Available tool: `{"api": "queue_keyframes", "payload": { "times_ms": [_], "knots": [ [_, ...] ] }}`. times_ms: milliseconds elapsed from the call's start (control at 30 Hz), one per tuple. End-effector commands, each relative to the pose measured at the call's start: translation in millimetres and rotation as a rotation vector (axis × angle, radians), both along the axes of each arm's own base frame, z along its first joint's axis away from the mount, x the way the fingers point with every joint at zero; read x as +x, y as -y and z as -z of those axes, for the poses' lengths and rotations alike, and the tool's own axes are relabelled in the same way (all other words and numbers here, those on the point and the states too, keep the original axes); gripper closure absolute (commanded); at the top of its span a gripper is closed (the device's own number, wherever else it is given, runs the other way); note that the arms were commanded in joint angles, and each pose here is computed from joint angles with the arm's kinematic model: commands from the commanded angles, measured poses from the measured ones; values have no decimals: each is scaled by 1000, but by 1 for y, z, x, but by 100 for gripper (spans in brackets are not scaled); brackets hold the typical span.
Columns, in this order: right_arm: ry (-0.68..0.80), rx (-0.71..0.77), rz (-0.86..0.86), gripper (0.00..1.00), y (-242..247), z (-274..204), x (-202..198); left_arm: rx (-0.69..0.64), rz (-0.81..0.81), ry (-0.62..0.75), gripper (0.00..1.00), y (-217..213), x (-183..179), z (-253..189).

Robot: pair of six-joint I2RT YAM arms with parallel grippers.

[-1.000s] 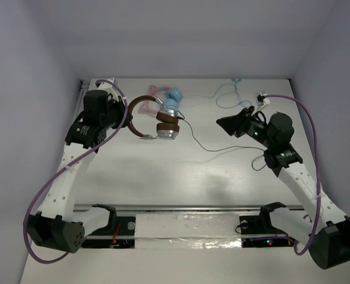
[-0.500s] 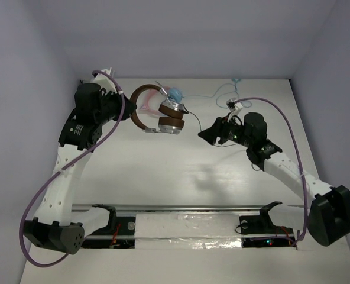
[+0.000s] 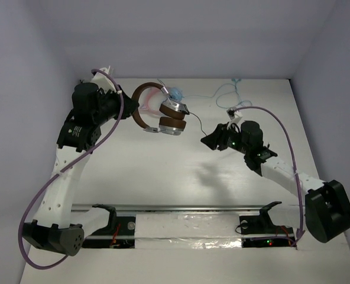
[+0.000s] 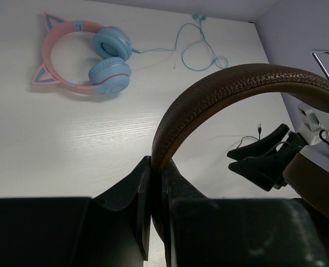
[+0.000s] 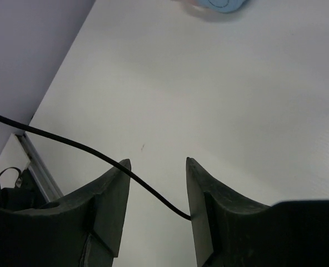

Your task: Wrap the headphones

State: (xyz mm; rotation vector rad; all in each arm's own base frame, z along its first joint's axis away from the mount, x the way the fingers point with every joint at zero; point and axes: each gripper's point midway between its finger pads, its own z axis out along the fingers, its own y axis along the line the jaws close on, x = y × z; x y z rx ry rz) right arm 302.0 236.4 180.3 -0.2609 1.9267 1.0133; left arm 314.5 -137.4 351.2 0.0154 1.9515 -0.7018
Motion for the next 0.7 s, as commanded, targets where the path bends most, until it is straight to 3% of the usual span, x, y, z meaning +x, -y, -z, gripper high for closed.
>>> {"api": "queue_keyframes", "payload": {
  "times_ms": [0,200,300,333,467,667],
  "knots": [
    [61,35,58,50,4,-14,9,-90,32,156,100,10,0,-59],
    [39,61,90,52,10,-8,2,-97,33,172,100,10,2,-70],
    [27,69,102,67,13,-4,-3,-114,49,168,100,15,4,-71],
    [15,68,103,80,13,0,-3,-118,53,163,100,16,4,-70],
    [-2,86,68,100,7,1,-7,-131,66,159,100,19,6,-70],
    [32,100,96,100,13,-17,-8,-154,93,146,100,24,5,-65]
  ]
}}
